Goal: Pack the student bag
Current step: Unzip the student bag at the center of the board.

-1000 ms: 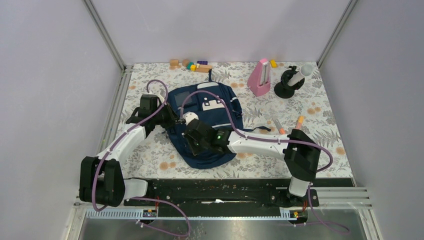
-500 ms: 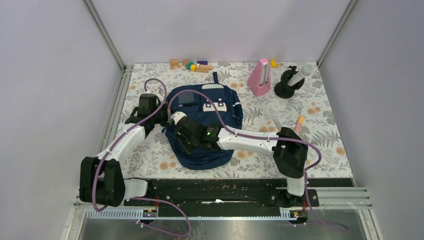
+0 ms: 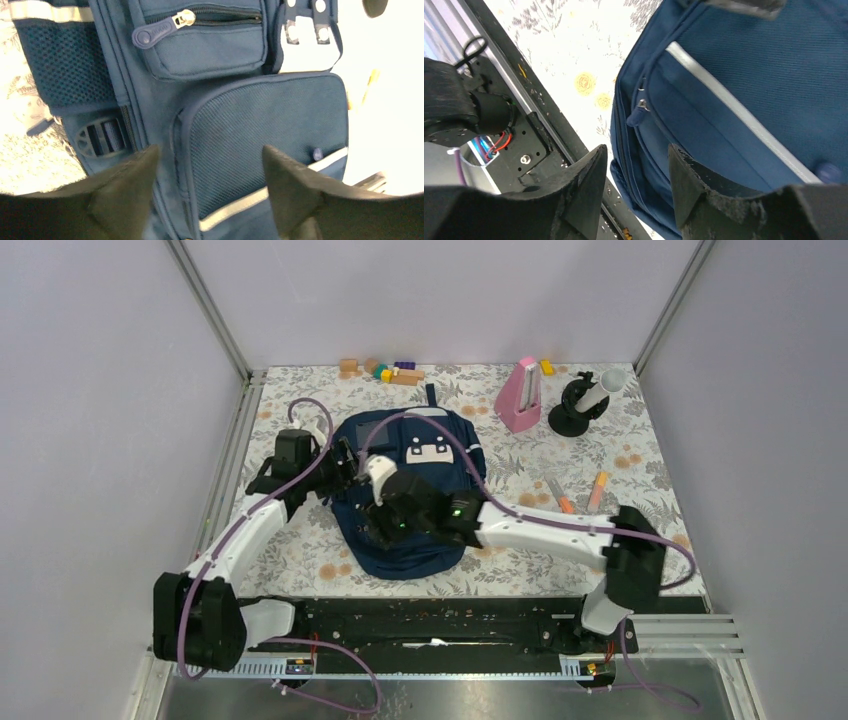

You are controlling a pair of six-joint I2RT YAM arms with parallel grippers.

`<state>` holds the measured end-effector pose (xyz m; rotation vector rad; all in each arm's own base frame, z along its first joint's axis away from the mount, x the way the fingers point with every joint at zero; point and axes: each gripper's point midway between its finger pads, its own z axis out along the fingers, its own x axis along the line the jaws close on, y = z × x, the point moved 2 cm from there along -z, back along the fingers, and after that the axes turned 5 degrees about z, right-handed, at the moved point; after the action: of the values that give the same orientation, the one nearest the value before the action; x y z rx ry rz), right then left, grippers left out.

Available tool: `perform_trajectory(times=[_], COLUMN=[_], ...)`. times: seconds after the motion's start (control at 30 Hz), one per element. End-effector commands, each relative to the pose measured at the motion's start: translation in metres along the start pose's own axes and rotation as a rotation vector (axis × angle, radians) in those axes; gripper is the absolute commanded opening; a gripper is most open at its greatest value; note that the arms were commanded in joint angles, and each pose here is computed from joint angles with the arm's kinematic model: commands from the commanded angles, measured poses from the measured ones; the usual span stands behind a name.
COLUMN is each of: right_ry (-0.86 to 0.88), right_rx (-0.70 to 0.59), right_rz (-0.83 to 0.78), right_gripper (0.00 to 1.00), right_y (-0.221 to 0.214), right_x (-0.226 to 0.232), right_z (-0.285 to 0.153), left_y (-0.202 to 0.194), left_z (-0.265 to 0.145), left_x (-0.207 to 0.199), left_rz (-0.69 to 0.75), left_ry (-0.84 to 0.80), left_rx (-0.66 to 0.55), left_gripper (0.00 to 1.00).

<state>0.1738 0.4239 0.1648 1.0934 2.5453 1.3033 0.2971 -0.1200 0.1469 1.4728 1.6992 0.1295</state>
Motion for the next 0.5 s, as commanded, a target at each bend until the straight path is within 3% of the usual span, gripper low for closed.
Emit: perform_trajectory(times=[0.0, 0.1, 0.2, 0.37, 0.47], right_ry=[-0.008, -0.053, -0.148, -0.298, -0.362], right_rx=[-0.183, -0.203, -0.211, -0.256, -0.288], right_rz=[0.07, 0.13, 0.178, 0.277, 0.364], right_gripper=[0.55, 0.56, 0.6, 0.64, 0.67], right_y=[0.04, 0.031, 0.014, -0.015, -0.031], right_x=[-0.023, -0.054, -0.094, -0.158, -0.192], right_z=[-0.05, -0.071, -0.09, -0.118, -0.134], left_y=[0.03, 0.038, 0.037, 0.01, -0.026], left_z=[-0.025, -0.037, -0.045, -0.046, -0.045], left_x=[-0.014, -0.024, -0.045, -0.075, -0.104], left_rz=[0.099, 0.185, 0.339, 0.633, 0.795], left_ry=[0.006, 0.013, 0.0, -0.047, -0.208], left_rx=[-0.141, -0.203, -0.231, -0.168, -0.109], left_gripper=[0.83, 0.92, 0.93, 0.93, 0.93])
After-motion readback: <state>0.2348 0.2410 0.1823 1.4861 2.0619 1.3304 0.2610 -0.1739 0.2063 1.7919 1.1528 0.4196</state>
